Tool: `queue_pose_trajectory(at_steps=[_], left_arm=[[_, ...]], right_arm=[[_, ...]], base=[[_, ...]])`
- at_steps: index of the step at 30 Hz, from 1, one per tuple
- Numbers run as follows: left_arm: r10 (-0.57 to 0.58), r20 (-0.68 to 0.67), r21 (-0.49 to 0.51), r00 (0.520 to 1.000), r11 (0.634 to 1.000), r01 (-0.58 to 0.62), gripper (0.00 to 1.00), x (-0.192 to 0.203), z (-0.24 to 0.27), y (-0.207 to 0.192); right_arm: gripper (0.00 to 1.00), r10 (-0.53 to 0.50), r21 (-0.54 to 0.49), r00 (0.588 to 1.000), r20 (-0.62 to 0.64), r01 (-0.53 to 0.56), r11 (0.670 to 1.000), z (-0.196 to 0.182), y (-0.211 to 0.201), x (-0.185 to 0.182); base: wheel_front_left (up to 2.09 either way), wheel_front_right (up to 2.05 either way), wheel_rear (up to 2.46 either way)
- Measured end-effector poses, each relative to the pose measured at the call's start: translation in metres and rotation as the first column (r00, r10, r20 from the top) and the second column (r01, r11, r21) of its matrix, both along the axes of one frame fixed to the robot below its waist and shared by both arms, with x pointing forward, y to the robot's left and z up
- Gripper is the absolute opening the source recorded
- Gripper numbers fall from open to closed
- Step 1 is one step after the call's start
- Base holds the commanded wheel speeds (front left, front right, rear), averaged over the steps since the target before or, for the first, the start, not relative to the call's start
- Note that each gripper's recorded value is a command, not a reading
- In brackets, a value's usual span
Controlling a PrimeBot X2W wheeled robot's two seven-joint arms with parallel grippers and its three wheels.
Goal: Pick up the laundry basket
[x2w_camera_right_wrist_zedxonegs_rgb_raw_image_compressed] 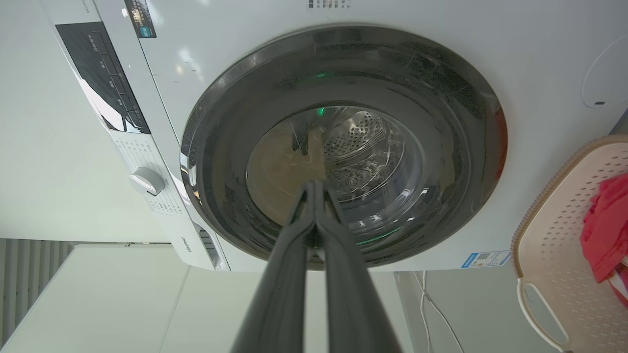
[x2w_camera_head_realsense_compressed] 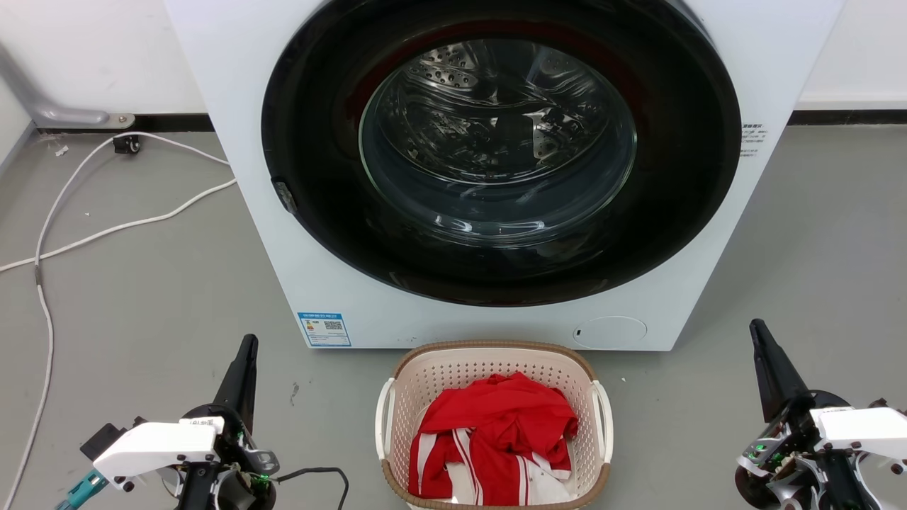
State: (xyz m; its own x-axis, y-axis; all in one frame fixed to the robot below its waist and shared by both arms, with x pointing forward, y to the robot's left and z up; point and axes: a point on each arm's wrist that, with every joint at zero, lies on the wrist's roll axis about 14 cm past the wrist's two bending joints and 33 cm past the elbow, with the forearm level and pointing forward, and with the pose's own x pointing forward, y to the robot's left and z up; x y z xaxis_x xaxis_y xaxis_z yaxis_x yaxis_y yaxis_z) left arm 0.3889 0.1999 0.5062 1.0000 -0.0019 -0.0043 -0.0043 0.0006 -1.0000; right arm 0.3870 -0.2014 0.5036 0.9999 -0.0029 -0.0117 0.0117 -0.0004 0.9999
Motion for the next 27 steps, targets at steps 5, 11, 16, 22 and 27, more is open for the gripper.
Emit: queue_pose_trajectory(at_steps=[5,11,16,22,27], left_arm=[[0.000,0.000,0.000,1.000,1.000,0.000,0.00,0.000,0.000,0.000],[0.000,0.000,0.000,1.000,1.000,0.000,0.00,0.000,0.000,0.000],[-0.001,0.000,0.000,1.000,1.000,0.001,0.00,0.000,0.000,0.000],[-0.002,-0.008,-0.002,1.000,1.000,0.002,1.00,-0.001,-0.003,-0.001],[-0.001,-0.054,-0.005,0.999,1.000,0.001,1.00,-0.008,-0.018,-0.003]], right_arm=[[0.00,0.000,-0.001,1.000,0.000,0.000,1.000,0.000,0.000,0.000],[0.00,0.002,-0.002,1.000,0.000,-0.002,1.000,0.000,0.000,0.000],[0.00,0.002,-0.001,1.000,0.000,-0.002,1.000,0.000,0.000,0.000],[1.00,0.001,0.000,1.000,-0.009,-0.001,1.000,-0.003,0.000,-0.001],[1.00,-0.004,0.003,0.998,-0.059,0.005,1.000,-0.020,0.001,-0.010]], base=[[0.00,0.00,0.00],[0.00,0.00,0.00],[0.00,0.00,0.00],[0.00,0.00,0.00],[0.00,0.00,0.00]])
